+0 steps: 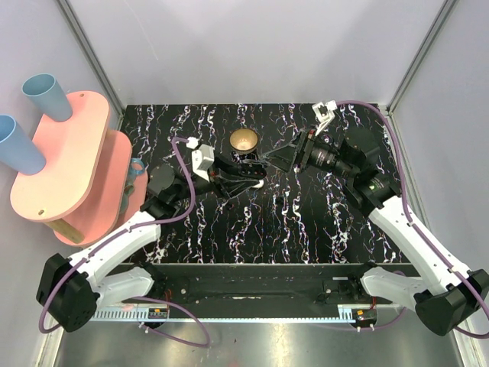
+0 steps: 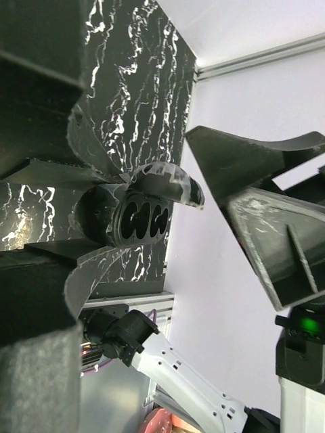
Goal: Insert the wireless bluetooth earbuds into the charging case
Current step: Open the charging case, then pick up the right earbud from the center of the board.
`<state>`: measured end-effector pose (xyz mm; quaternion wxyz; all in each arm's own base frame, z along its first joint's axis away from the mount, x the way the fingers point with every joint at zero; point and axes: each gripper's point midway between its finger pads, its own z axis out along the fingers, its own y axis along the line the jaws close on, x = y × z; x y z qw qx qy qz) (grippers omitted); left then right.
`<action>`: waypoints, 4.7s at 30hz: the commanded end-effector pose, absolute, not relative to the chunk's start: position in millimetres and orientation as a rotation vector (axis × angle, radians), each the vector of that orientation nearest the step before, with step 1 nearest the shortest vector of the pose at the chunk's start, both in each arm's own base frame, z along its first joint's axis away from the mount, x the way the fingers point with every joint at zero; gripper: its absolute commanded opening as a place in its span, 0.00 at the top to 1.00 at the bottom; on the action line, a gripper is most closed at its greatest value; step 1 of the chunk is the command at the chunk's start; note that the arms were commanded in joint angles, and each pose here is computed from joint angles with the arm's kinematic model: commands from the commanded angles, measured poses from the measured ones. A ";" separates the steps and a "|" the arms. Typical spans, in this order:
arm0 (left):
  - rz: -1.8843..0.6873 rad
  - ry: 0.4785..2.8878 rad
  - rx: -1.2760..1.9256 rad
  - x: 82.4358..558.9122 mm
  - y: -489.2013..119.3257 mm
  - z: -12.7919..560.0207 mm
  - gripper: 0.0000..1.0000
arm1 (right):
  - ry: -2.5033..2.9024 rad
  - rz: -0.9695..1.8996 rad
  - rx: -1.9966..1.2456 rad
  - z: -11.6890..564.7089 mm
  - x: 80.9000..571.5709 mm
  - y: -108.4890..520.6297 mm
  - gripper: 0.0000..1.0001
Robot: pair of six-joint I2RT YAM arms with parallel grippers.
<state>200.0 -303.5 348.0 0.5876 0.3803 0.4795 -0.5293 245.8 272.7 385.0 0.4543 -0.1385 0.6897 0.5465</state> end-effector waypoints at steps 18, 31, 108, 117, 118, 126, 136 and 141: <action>-1.010 1.185 0.647 229.3 -263.5 347.0 1.00 | 1.810 0.932 0.010 345.8 297.5 202.4 0.47; -1.004 1.121 0.675 218.6 -258.0 370.0 1.00 | 2.303 0.861 0.048 180.1 301.9 203.2 0.63; -1.090 1.132 0.688 215.8 -268.2 365.1 1.00 | 2.624 0.774 0.034 29.5 334.0 215.2 0.73; -1.091 1.141 0.683 216.1 -267.7 363.8 1.00 | 2.614 0.827 0.017 35.4 330.3 220.3 0.82; -1.093 1.140 0.685 215.4 -268.2 363.8 1.00 | 2.608 0.838 0.010 36.6 330.3 221.5 0.83; -1.091 1.148 0.684 217.2 -268.4 362.5 1.00 | 2.581 0.900 -0.034 45.1 329.8 228.7 0.96; -1.075 1.148 0.682 217.6 -266.6 364.1 1.00 | 2.319 1.056 -0.233 118.1 328.1 245.1 1.00; -1.086 1.143 0.685 217.3 -268.0 366.8 1.00 | 2.042 1.035 -0.400 193.9 322.1 241.7 1.00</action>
